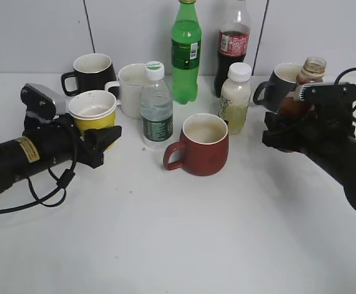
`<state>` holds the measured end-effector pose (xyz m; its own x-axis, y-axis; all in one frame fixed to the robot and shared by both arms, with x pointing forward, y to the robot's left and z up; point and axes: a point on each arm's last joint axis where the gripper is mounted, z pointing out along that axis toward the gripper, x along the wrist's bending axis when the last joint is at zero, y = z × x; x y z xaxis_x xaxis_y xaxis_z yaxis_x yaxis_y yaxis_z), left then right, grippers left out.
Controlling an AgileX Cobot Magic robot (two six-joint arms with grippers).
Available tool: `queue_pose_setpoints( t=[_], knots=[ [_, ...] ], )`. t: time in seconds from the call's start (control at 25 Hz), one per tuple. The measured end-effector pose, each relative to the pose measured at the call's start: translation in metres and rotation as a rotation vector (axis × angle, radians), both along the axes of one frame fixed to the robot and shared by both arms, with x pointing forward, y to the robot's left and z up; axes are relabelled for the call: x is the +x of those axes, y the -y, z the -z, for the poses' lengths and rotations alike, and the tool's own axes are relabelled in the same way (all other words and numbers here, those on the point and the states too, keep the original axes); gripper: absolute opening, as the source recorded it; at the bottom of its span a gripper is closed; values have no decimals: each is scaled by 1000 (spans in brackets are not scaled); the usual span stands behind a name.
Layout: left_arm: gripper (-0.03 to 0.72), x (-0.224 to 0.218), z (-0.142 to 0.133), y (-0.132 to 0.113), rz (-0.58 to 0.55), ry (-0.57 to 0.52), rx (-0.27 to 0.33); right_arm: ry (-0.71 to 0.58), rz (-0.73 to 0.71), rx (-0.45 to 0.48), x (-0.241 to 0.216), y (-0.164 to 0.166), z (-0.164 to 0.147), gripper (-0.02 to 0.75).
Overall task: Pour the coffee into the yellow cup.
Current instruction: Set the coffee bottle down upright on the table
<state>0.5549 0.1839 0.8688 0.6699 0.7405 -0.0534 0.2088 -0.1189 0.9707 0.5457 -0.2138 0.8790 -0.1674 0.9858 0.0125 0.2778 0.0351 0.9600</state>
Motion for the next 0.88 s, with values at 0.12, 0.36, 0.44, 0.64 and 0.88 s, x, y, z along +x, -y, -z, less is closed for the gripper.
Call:
queue_pose_setpoints(
  t=[0.12,0.36,0.44,0.64,0.88],
  knots=[
    [424,6,15,-1,-39,1,-30,-10,2,-11,0,0,17,501],
    [424,23,29,2,-46,9,-34,-11,-5,-45,-1,1,26,501],
    [424,29,33,3,-48,5,-24,-5,-7,-50,-1,1,26,501],
    [424,31,44,3,-51,-32,3,-4,-11,-53,-1,1,26,501],
    [493,31,46,3,-50,-41,10,0,-22,-53,-1,0,25,501]
  ],
)
